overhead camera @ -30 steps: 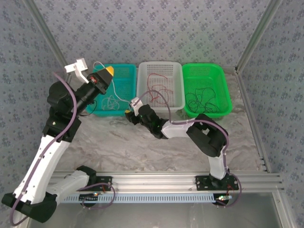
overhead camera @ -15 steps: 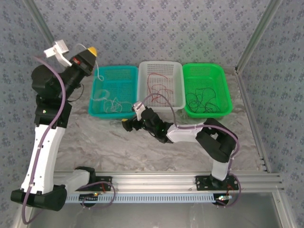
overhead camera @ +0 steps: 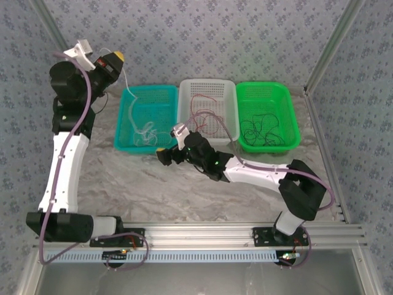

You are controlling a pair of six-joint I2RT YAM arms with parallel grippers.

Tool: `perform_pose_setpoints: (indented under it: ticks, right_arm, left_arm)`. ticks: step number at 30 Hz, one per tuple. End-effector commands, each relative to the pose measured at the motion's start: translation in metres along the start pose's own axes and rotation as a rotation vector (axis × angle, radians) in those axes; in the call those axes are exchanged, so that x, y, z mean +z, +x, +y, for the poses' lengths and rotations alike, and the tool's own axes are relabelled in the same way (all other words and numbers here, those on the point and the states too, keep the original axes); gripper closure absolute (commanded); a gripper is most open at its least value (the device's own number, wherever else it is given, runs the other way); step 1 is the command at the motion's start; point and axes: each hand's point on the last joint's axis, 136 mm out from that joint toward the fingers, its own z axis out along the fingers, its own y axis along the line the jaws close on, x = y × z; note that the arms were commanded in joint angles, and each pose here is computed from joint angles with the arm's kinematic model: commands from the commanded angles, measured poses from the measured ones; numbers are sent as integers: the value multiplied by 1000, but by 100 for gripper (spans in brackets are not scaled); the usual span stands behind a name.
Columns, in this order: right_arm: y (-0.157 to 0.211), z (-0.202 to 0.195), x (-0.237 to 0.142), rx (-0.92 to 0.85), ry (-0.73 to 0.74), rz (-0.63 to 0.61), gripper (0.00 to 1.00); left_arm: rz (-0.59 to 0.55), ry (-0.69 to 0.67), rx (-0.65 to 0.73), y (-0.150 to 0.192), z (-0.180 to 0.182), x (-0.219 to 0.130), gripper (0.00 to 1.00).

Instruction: Untangle the cables

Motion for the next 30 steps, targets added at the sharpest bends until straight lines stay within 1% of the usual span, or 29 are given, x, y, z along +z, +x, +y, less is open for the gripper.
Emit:
perform_pose_setpoints:
  ticks: [1, 7, 13, 18, 24, 27, 28, 30]
  right_arm:
    - [11, -3, -19, 14, 13, 36, 0]
    - [30, -13, -50, 0, 65, 69, 0]
    - [46, -39, -81, 29, 171, 67, 0]
    - [56, -58, -106, 40, 242, 72, 0]
    - [64, -79, -133, 55, 317, 78, 0]
    - [70, -90, -145, 65, 355, 85, 0]
    - [73, -94, -149, 67, 367, 92, 0]
    - [75, -101, -157, 69, 389, 101, 0]
  left_arm:
    - [5, 19, 42, 3, 6, 8, 100]
    - [70, -51, -19, 39, 62, 35, 100]
    - [160, -106, -99, 81, 113, 57, 100]
    - [237, -173, -126, 114, 151, 65, 100]
    - [333, -294, -128, 152, 197, 66, 100]
    - [392, -330, -115, 171, 213, 66, 85]
    - [412, -342, -110, 179, 218, 66, 77]
    - [439, -374, -107, 190, 226, 65, 60]
